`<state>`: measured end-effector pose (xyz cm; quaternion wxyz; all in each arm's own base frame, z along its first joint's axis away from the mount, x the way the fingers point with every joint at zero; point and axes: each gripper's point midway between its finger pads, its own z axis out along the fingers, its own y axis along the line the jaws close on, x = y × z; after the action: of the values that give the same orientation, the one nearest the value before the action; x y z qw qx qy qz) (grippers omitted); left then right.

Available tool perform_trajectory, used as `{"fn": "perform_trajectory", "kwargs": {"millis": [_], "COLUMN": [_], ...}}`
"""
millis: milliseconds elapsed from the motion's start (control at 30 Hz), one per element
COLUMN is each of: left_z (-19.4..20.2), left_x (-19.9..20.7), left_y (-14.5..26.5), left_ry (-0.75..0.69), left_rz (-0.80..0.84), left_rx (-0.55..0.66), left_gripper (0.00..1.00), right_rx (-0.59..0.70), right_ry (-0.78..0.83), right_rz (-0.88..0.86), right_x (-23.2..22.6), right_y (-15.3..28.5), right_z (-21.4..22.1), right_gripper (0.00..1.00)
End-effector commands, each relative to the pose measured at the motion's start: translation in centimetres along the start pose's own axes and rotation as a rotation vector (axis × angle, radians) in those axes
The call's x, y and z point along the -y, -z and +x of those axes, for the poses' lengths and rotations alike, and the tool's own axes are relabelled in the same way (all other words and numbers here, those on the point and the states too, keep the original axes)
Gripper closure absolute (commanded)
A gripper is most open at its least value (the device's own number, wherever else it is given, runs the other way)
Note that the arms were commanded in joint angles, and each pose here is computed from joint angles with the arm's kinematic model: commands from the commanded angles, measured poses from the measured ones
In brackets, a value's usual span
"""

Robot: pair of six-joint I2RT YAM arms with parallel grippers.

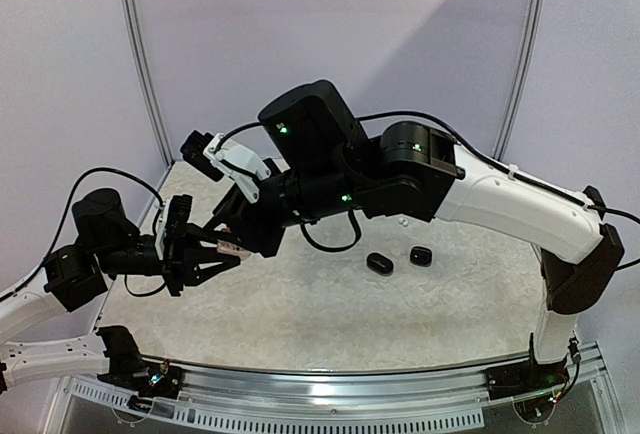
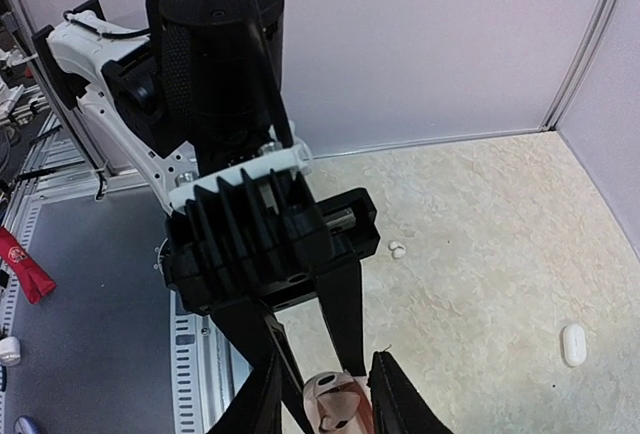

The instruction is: Insert the wireless bluetooth earbuds into the charging case

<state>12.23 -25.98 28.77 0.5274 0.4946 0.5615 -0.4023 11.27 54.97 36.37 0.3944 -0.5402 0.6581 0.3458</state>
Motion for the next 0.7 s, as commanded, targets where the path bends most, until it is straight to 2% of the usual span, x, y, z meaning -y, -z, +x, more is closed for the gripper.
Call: {"fn": "perform_trajectory", "kwargs": {"millis": [0,233,500,667], "left_z": [0.6,0.6,0.5,0.2], "left_x": [0.3,0.2,0.2,-0.2], "left_y": [-0.1,0.0,0.1,0.2], "left_ry": [0.000,-0.002,-0.006,-0.007], "left_rz": [0.013,0.007,0.001,-0.025], "left_rx": [-0.015,-0.016,-0.014,-0.003], "left_gripper": [1.00,1.00,1.00,1.00], "right_rx": [0.012,-0.036,-0.063,-0.046], "right_ry": [0.058,0.069,0.067,0.062], "right_rz": [-0.012,-0.009,0.036,0.037], "right_x": [-0.4,-0.2,0.6,0.5], "right_y": [-0.9,-1.7,-1.4,-0.7], "right_z": [-0.6,0.8,1.5,1.3], "right_gripper": [0.68,0.69,0.85,0.89]}}
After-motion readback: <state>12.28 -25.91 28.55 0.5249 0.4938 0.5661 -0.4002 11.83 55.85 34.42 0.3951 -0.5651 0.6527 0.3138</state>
